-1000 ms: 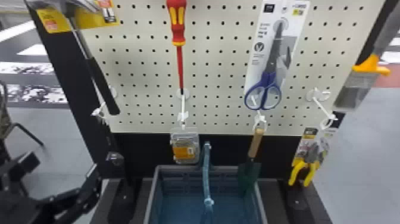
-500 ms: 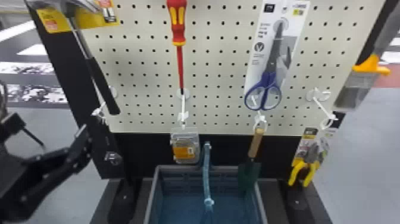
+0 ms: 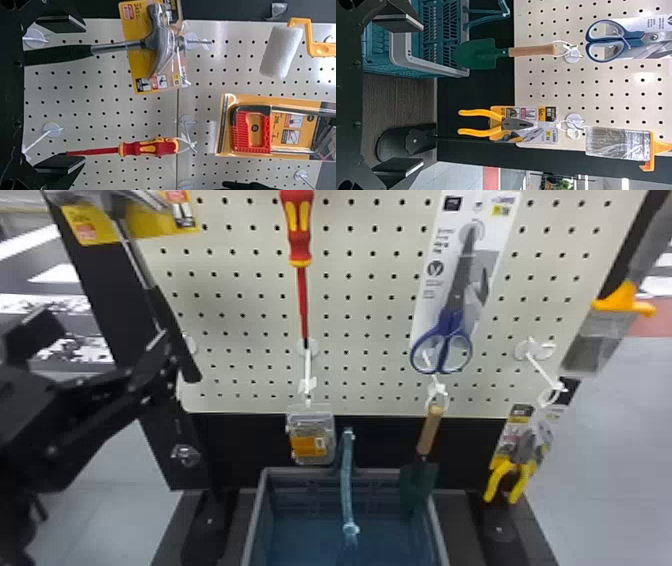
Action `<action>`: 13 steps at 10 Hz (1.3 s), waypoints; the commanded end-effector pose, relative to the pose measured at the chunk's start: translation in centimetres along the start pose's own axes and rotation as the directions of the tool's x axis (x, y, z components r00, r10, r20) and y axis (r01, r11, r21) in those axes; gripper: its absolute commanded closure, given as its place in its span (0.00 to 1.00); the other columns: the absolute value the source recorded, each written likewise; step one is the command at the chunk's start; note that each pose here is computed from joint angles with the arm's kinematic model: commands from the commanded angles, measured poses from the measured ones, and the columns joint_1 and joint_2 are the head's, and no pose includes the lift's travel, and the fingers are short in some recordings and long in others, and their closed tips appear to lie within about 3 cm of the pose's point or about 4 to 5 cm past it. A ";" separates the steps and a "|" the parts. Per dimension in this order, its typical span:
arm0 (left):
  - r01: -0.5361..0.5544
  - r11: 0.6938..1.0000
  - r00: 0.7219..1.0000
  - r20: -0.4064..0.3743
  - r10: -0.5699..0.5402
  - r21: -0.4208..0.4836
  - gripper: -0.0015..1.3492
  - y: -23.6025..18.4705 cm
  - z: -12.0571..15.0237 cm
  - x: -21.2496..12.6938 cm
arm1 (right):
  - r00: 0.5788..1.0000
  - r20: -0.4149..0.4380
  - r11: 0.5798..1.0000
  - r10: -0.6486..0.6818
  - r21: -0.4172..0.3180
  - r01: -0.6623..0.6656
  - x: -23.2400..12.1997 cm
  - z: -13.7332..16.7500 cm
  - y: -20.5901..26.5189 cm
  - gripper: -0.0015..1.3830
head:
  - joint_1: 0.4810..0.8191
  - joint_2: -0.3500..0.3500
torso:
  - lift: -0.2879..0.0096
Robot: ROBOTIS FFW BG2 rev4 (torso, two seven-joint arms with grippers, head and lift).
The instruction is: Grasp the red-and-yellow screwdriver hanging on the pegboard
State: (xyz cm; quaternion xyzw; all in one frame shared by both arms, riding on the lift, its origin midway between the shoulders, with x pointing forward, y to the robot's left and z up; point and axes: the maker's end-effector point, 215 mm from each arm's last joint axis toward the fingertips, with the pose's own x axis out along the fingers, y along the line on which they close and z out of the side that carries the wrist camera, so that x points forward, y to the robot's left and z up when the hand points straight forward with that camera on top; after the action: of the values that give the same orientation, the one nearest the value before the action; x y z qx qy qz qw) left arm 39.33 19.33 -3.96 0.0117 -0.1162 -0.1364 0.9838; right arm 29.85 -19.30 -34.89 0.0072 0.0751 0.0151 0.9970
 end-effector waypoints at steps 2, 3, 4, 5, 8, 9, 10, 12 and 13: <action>0.052 0.999 0.997 0.049 -0.053 0.005 0.10 -1.3 2.4 1.5 | 1.000 0.005 1.000 0.002 -0.001 -0.002 0.2 0.1 0.1 0.08 | 0.20 0.50 | 0.63; 0.077 0.997 0.995 0.059 -0.077 0.007 0.10 -1.9 3.1 2.0 | 1.000 0.006 1.000 0.004 -0.002 -0.004 0.3 0.2 0.1 0.08 | 0.20 0.50 | 0.63; 0.105 0.994 0.993 0.062 -0.105 0.011 0.10 -2.6 3.7 2.6 | 1.000 0.008 1.000 0.009 -0.003 -0.009 0.4 0.3 0.3 0.08 | 0.20 0.50 | 0.63; 0.135 0.990 0.988 0.075 -0.137 0.027 0.10 -3.3 4.6 2.9 | 1.000 0.010 1.000 0.013 0.001 -0.013 0.7 0.2 0.6 0.08 | 0.20 0.50 | 0.63; 0.222 0.974 0.971 0.085 -0.225 0.034 0.10 -5.6 5.8 4.2 | 1.000 0.008 1.000 0.020 0.000 -0.020 0.8 0.0 0.9 0.08 | 0.20 0.50 | 0.63; 0.266 0.963 0.960 0.075 -0.268 0.039 0.10 -6.5 5.5 5.2 | 1.000 0.011 1.000 0.021 -0.002 -0.021 0.9 0.2 0.9 0.08 | 0.20 0.50 | 0.63; 0.300 0.954 0.951 0.068 -0.300 0.014 0.10 -7.3 5.0 5.8 | 1.000 0.015 1.000 0.024 0.000 -0.024 1.1 0.2 1.0 0.08 | 0.20 0.50 | 0.63; 0.343 0.939 0.938 0.058 -0.343 -0.005 0.10 -8.5 4.4 7.1 | 1.000 0.010 1.000 0.025 0.001 -0.025 1.0 0.0 1.1 0.08 | 0.20 0.50 | 0.63; 0.372 0.928 0.927 0.046 -0.371 -0.013 0.10 -9.1 3.7 8.2 | 1.000 0.012 1.000 0.025 0.001 -0.025 1.1 0.1 1.1 0.08 | 0.20 0.50 | 0.63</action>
State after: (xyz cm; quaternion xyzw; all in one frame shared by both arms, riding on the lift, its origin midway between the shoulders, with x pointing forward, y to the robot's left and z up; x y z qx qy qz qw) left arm 43.11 8.77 1.18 0.0208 -0.1349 -0.3159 0.9389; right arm 30.84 -18.17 -34.95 0.0086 0.0695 0.0277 0.9972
